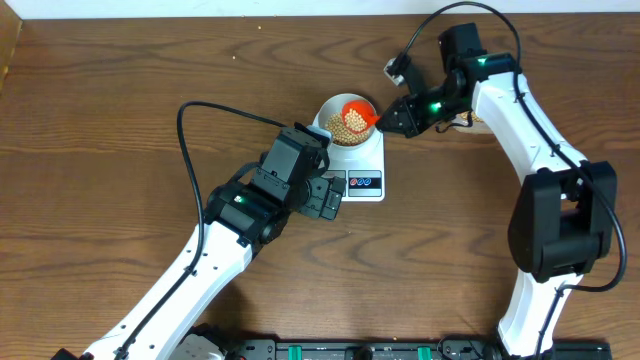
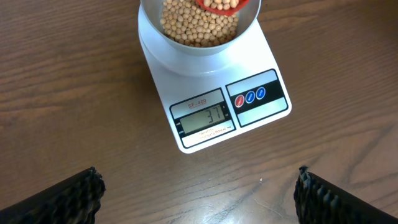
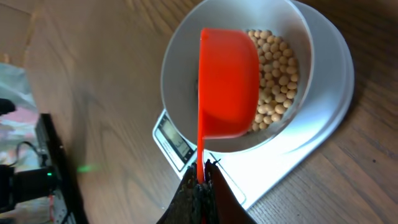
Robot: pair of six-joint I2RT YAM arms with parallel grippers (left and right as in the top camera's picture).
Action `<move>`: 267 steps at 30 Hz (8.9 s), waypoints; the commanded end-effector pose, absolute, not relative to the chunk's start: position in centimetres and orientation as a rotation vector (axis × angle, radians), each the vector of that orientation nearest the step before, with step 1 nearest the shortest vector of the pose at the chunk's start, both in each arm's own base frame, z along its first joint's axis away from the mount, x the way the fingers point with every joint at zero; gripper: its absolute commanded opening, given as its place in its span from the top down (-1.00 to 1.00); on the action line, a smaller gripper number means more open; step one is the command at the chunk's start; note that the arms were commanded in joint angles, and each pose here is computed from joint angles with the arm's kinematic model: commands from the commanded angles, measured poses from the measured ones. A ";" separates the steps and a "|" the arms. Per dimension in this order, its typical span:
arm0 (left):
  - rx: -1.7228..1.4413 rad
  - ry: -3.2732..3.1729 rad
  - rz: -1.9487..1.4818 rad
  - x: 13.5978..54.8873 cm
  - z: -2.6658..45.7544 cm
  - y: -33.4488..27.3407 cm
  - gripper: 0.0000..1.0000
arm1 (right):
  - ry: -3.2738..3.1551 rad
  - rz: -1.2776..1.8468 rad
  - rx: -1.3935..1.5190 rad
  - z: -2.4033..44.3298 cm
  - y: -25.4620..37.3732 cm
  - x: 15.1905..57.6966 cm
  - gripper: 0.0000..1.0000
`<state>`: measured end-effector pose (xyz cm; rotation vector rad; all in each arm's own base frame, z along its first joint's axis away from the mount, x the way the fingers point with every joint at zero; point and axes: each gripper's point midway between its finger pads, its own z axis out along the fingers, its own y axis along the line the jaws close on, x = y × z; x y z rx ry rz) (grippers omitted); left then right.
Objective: Scoop item into bowl and weigh 50g on scale
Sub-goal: 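Tilt the red scoop with the right gripper to pour soybeans into bowl, then move the red scoop back right into the soybean tub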
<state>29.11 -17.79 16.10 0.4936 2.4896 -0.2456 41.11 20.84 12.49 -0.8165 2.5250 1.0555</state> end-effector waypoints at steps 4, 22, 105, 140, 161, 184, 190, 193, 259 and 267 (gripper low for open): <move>0.504 2.482 -0.241 29.2 16.3 -17.8 -0.99 | 2.487 0.945 -0.893 13.2 21.5 42.3 0.97; 0.504 2.481 -0.241 29.2 16.3 -17.8 -1.00 | 2.442 0.685 -0.987 15.4 21.7 42.8 0.97; 0.504 2.481 -0.241 29.2 16.3 -17.8 -0.99 | 2.308 0.541 -1.228 15.1 22.9 42.8 0.98; 0.504 2.481 -0.241 29.2 16.3 -17.8 -0.99 | 2.216 0.538 -1.297 17.8 23.0 41.8 0.98; 0.504 2.481 -0.241 29.2 16.3 -17.8 -1.00 | 2.188 0.515 -1.328 17.8 22.9 42.0 0.98; 0.504 2.482 -0.241 29.2 16.3 -17.8 -0.99 | 2.070 0.465 -1.490 17.7 23.3 41.6 0.98; 0.504 2.481 -0.241 29.2 16.3 -17.8 -1.00 | 2.064 0.461 -1.497 17.7 23.3 41.6 0.98; 0.504 2.481 -0.241 29.2 16.3 -17.8 -1.00 | 2.064 0.461 -1.497 17.7 23.3 41.6 0.98; 0.504 2.482 -0.241 29.2 16.3 -17.8 -0.99 | 2.475 0.359 -0.496 23.0 1.5 43.7 0.98; 0.504 2.481 -0.241 29.2 16.3 -17.8 -1.00 | 2.631 0.312 -0.291 19.2 -3.2 43.6 0.98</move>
